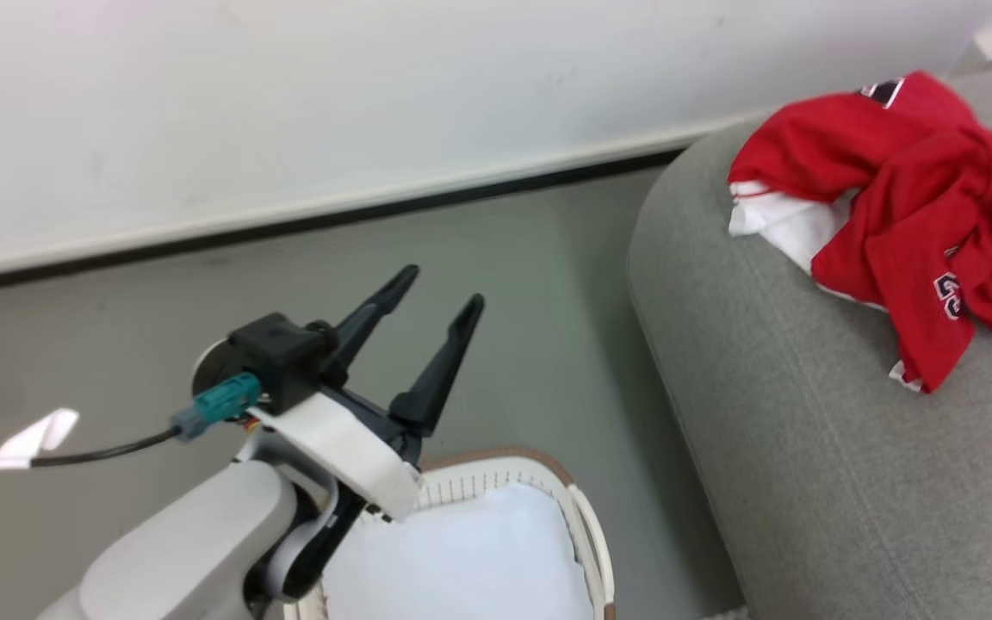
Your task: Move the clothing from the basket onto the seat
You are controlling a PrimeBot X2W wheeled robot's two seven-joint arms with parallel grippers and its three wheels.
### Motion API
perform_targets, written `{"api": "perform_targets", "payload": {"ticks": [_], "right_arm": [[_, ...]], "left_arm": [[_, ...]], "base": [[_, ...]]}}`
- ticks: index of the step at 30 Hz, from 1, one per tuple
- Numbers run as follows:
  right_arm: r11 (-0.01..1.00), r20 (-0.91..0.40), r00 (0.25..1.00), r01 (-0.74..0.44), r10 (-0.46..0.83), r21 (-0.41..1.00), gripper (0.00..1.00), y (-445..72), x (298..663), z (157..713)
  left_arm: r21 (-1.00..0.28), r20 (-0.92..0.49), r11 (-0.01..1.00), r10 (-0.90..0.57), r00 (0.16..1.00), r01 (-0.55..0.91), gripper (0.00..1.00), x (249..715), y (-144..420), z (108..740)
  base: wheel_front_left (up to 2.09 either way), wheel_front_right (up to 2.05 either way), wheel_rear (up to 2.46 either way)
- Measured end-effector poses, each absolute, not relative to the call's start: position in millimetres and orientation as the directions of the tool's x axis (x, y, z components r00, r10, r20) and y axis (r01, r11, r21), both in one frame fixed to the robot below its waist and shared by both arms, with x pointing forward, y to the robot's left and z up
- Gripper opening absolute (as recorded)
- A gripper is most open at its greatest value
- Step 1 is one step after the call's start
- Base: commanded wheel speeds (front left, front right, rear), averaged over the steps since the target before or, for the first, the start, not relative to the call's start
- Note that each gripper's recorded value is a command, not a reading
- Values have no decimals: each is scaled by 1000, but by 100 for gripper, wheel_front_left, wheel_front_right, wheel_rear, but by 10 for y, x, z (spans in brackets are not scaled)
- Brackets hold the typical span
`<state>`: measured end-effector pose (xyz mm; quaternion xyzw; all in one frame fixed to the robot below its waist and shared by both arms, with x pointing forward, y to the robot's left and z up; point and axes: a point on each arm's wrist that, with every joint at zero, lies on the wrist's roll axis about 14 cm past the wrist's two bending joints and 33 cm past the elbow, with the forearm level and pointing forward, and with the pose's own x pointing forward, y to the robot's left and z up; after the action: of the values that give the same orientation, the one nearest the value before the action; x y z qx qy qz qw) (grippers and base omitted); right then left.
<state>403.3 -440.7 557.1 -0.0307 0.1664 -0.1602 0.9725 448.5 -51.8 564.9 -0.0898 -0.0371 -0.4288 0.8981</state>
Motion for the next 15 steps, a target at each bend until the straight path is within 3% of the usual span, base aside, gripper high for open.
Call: {"api": "perform_targets", "payload": {"ticks": [4,7,15], "right_arm": [[972,-115,966,224,-231,-78,100,-4118,4100,6137],[986,-53,986,152,-156,-66,100,-3858,4089,6286],[998,150,988,-53,47,34,100,-3007,4179,6656]], "left_arm": [[-107,196,679,-702,685,726,100,4454,-317,5929],[-92,209,728,-652,728,679,100,4393,-114,6029],[-94,226,867,-461,858,490,100,4257,614,6152]], "base": [[0,0,0],[0,0,0],[0,0,0]]}}
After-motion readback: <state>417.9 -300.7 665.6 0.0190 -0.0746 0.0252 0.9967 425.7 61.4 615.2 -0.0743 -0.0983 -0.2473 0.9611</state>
